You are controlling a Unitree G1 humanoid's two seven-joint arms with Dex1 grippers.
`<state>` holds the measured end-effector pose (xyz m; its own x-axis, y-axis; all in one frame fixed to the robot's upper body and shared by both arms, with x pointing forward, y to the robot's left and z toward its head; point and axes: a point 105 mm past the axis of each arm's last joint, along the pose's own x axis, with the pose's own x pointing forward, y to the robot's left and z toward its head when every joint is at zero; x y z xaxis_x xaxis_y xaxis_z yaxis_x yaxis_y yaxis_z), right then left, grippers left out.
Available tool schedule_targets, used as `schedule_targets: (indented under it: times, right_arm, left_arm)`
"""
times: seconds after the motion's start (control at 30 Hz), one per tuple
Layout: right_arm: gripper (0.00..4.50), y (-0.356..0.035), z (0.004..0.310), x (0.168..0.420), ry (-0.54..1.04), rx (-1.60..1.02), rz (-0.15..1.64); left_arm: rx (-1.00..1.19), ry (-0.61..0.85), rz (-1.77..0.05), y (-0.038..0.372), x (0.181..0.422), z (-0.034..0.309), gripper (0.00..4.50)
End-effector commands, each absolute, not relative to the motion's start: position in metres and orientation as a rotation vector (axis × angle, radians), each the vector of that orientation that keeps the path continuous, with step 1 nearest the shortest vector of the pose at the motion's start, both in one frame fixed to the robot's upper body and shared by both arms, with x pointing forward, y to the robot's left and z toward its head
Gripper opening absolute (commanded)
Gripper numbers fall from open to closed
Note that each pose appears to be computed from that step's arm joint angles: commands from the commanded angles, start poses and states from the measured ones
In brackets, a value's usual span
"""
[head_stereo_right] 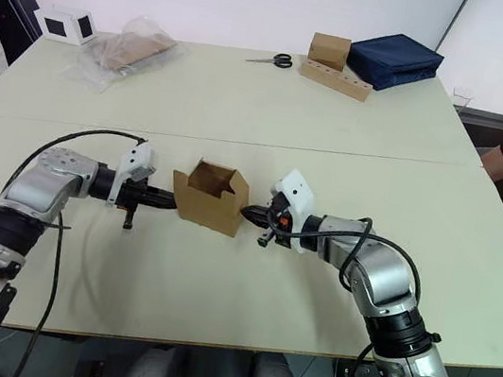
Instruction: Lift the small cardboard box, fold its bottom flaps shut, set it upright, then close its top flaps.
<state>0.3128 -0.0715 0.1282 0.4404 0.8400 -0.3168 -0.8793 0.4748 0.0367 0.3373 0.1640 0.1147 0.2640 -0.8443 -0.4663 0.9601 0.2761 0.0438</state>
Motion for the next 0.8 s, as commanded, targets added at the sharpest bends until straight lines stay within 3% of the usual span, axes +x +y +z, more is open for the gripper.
schedule_targets:
  times: [0.03, 0.57, 0.8]
  right_arm:
    - [0.0, -0.065, 0.14, 0.301, 0.269, -0.144, 1.136]
    - [0.0, -0.074, 0.139, 0.295, 0.295, -0.17, 1.12]
    - [0.0, -0.092, 0.14, 0.298, 0.285, -0.26, 1.08]
  left_arm:
    - [0.339, 0.327, -1.362, 0.15, 0.32, 0.132, 0.03]
    - [0.395, 0.437, -1.364, 0.166, 0.304, 0.118, 0.03]
    - [0.39, 0.408, -1.316, 0.18, 0.304, 0.133, 0.03]
